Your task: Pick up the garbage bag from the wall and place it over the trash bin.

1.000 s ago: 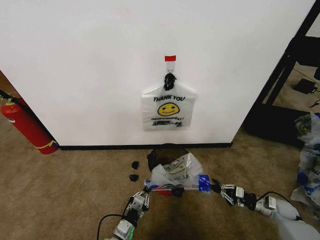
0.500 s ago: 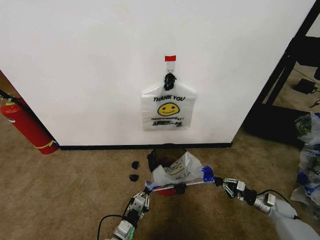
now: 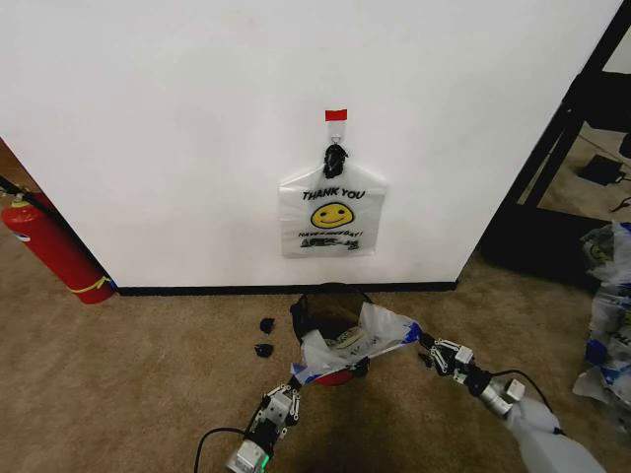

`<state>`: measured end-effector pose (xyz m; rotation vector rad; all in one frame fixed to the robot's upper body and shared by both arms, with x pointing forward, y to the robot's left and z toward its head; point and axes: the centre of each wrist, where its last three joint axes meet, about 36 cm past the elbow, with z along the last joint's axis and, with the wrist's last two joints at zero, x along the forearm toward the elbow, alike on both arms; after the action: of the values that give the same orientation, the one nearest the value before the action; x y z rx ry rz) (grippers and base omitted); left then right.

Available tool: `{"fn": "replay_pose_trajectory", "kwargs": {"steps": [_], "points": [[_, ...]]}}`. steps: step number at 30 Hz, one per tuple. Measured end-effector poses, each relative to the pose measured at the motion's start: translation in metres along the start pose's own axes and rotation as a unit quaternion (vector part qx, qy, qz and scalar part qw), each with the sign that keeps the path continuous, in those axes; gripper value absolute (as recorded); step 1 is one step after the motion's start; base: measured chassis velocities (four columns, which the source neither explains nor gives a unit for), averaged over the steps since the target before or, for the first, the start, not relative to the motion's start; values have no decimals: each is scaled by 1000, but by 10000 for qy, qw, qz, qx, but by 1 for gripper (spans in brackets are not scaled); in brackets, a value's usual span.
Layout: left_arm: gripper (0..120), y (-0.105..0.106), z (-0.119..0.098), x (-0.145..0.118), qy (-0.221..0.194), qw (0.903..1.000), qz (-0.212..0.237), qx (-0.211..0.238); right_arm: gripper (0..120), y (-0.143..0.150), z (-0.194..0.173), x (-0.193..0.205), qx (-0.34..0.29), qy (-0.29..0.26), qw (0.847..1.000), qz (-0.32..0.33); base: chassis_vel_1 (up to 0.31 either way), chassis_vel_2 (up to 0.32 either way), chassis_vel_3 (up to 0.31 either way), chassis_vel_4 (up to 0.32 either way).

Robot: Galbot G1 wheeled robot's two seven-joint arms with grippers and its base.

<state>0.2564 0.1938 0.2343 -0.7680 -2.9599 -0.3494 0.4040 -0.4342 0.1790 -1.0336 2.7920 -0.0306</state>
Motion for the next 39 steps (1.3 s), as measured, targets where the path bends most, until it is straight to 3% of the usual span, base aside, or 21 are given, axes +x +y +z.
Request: {"fn": "replay_pose_trajectory", "kwargs": {"steps": [9, 16, 22, 27, 31, 39], "points": [[0, 4, -6, 1, 165, 9998, -16, -132, 0, 13, 4, -17, -382, -92, 9968, 695, 0, 0, 0, 0], [0, -2, -7, 7, 124, 9998, 141, -103, 0, 20, 5, -18, -347, -38, 9976, 606, 0, 0, 0, 0], [20, -12, -8, 16, 119, 9991, 368, -177, 5, 24, 1, -16, -193, 67, 9994, 286, 0, 0, 0, 0], [43, -23, -16, 32, 88, 9975, 607, -355, 27, 19, -10, -3, 45, 198, 9990, -401, 0, 0, 0, 0], [54, -24, -24, 37, 28, 9967, 652, -473, 39, 10, -20, 9, 144, 305, 9955, -882, 0, 0, 0, 0], [84, -7, -42, 43, -110, 9939, 588, -929, 69, -16, -53, 39, 240, 545, 9884, -1400, 0, 0, 0, 0]]}}
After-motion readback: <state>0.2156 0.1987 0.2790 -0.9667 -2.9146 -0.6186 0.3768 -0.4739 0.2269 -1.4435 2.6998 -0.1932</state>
